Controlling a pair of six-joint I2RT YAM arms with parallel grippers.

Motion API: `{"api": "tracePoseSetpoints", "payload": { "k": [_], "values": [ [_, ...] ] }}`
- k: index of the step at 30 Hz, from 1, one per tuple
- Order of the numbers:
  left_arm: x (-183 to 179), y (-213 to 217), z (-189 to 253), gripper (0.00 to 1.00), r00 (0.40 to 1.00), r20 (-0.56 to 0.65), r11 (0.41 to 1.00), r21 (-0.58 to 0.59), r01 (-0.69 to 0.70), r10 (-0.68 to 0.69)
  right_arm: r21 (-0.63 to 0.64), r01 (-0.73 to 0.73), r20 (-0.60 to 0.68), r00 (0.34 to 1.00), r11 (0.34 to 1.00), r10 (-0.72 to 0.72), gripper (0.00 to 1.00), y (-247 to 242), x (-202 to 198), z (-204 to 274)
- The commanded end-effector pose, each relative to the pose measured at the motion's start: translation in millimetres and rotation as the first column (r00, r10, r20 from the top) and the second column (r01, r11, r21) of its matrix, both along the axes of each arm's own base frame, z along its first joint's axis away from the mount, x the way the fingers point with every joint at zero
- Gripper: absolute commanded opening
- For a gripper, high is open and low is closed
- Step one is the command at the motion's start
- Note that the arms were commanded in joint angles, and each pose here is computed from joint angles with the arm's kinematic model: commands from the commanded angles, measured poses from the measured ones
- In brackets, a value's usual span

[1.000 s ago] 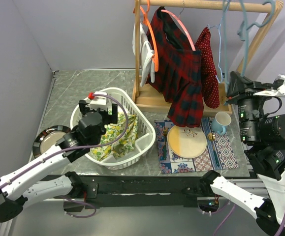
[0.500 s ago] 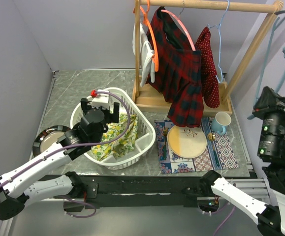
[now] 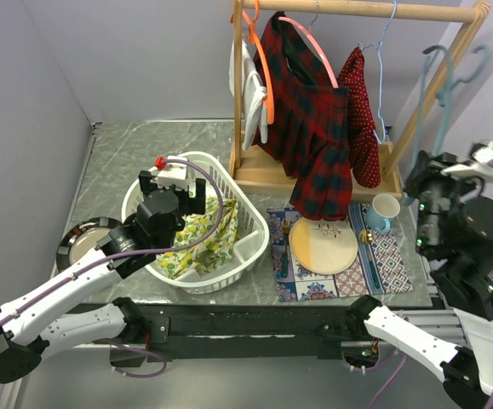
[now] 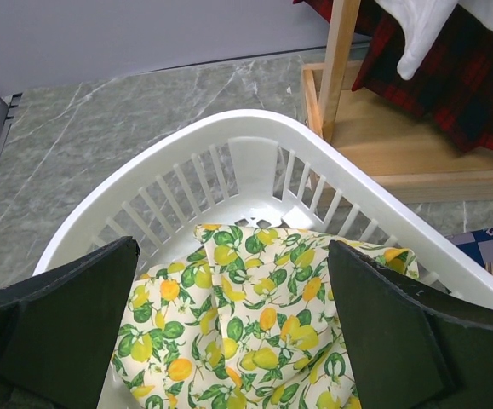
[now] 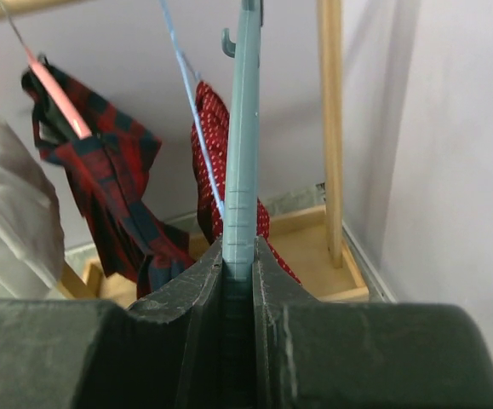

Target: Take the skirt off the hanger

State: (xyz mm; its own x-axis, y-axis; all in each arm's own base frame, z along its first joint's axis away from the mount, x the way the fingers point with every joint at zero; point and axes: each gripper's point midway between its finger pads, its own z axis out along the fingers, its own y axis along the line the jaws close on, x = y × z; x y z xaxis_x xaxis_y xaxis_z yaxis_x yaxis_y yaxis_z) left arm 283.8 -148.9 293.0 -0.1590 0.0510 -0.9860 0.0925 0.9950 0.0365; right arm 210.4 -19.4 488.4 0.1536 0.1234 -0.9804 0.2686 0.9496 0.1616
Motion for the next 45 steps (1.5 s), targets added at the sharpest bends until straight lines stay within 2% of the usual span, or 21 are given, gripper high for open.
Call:
{"api": "tracePoseSetpoints", "payload": {
  "k": [1, 3, 4, 6, 12, 15, 17, 24, 28, 30, 36, 45],
  "values": [
    [1.4, -3.4, 18.6, 0.99, 1.0, 0.027, 0.999, -0.05, 0.009, -0.008, -0.032, -0.089, -0.022, 0.996, 0.995, 0.089, 0.0, 22.5, 22.3, -4.4],
    [1.7, -4.1, 17.4, 0.99, 1.0, 0.024, 0.999, -0.046, 0.011, -0.01, -0.025, -0.052, -0.053, 0.997, 0.998, 0.051, 0.0, 11.9, 31.5, -7.1],
    [1.8, -4.5, 16.7, 0.99, 1.0, 0.022, 0.999, -0.044, 0.012, -0.011, -0.035, -0.082, -0.057, 0.995, 0.996, 0.08, 0.0, 14.9, 36.0, -6.5],
    [2.0, -6.3, 14.9, 0.99, 1.0, 0.015, 0.999, -0.037, 0.02, -0.019, -0.065, -0.008, -0.08, 0.997, 0.998, 0.003, 0.0, -5.6, 42.8, -10.7],
    [2.8, -8.7, 10.2, 0.99, 1.0, 0.001, 0.999, -0.026, 0.026, -0.026, -0.138, 0.006, -0.137, 0.99, 0.99, -0.025, 0.0, -35.7, 63.5, -12.1],
    [3.5, -6.2, 8.7, 0.99, 1.0, -0.001, 1.0, -0.012, 0.011, -0.011, -0.135, -0.042, -0.123, 0.992, 0.99, 0.025, 0.0, -35.8, 73.9, -5.0],
    [3.7, -4.1, 8.0, 0.99, 1.0, 0.0, 1.0, -0.006, 0.002, -0.002, -0.128, -0.126, -0.11, 0.988, 0.984, 0.112, 0.0, -24.8, 86.6, -0.4],
    [6.4, -11.5, 1.3, 0.99, 1.0, -0.023, 1.0, 0.008, 0.02, -0.019, -0.089, -0.202, -0.08, 0.978, 0.975, 0.195, 0.0, -24.8, 118.1, 16.0],
    [5.8, -20.4, -0.9, 0.99, 0.997, -0.065, 0.999, 0.01, 0.053, -0.052, -0.083, -0.187, -0.049, 0.982, 0.979, 0.184, 0.0, -31.6, 128.6, 27.1],
    [5.0, -22.3, 0.6, 0.99, 0.996, -0.065, 0.998, -0.001, 0.063, -0.063, -0.074, -0.186, -0.069, 0.981, 0.98, 0.181, 0.0, -35.7, 139.5, 25.2],
    [2.3, -22.8, 5.3, 0.99, 0.996, -0.046, 0.996, -0.028, 0.081, -0.082, -0.108, -0.185, -0.021, 0.983, 0.977, 0.183, 0.0, -37.6, 145.6, 45.4],
    [2.1, -20.6, 4.4, 0.99, 0.996, -0.05, 0.997, -0.027, 0.069, -0.071, -0.107, -0.164, -0.047, 0.986, 0.981, 0.16, 0.0, -49.6, 168.4, 29.3]
  ]
}}
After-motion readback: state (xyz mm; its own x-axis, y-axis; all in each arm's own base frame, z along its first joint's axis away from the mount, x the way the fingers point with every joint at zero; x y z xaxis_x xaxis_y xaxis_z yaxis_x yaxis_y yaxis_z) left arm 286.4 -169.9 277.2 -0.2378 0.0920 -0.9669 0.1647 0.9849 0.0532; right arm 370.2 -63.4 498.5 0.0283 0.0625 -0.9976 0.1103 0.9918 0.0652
